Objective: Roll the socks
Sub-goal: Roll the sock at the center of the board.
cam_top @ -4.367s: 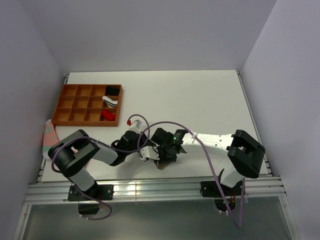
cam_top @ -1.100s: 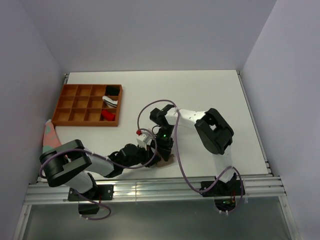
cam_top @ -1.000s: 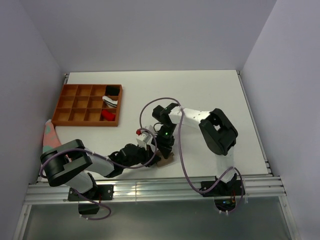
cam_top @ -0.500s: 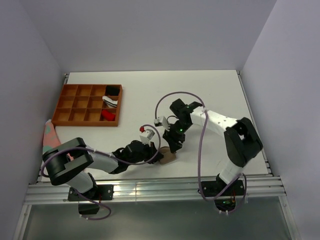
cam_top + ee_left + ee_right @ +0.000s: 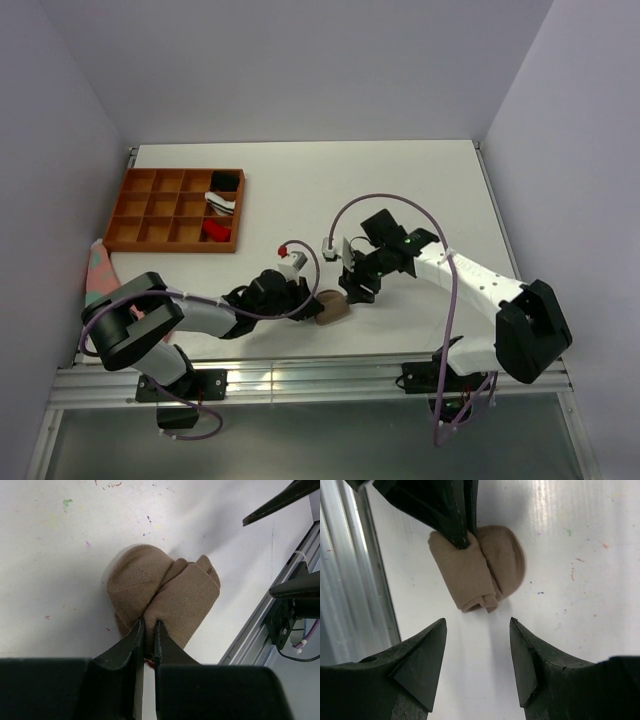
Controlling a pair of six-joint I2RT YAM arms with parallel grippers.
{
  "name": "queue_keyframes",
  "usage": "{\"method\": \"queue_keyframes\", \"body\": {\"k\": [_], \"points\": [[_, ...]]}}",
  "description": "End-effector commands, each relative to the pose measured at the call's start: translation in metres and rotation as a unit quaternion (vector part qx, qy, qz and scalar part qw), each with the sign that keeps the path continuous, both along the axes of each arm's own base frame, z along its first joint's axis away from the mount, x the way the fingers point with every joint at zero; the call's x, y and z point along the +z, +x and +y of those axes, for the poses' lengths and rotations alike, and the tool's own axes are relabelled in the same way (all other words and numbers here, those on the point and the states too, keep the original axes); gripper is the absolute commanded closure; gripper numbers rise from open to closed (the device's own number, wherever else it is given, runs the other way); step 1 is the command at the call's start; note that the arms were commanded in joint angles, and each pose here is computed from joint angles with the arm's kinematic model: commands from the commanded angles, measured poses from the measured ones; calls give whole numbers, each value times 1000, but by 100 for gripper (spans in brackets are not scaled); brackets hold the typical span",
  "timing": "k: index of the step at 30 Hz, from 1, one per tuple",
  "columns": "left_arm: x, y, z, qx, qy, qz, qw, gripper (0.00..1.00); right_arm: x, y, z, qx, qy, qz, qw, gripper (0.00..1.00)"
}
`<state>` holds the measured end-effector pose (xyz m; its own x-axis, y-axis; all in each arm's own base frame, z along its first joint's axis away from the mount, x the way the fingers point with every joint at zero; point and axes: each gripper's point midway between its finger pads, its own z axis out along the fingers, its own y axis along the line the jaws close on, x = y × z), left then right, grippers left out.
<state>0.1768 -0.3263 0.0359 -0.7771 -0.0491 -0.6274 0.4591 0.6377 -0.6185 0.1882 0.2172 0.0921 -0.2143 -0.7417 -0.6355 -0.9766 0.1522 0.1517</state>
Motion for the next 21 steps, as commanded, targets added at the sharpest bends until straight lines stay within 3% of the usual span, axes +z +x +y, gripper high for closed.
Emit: {"method": "queue_keyframes", "body": {"k": [1, 12, 21], "points": [[-27, -7, 23, -14, 69, 34, 997, 100, 8, 16, 1, 4, 20, -82, 996, 39], [-28, -8, 26, -64, 78, 85, 991, 100, -10, -7, 10, 66, 1, -213, 975, 39], [-30, 1, 27, -85, 75, 117, 987, 100, -15, -19, 23, 102, 4, -267, 958, 36]]}}
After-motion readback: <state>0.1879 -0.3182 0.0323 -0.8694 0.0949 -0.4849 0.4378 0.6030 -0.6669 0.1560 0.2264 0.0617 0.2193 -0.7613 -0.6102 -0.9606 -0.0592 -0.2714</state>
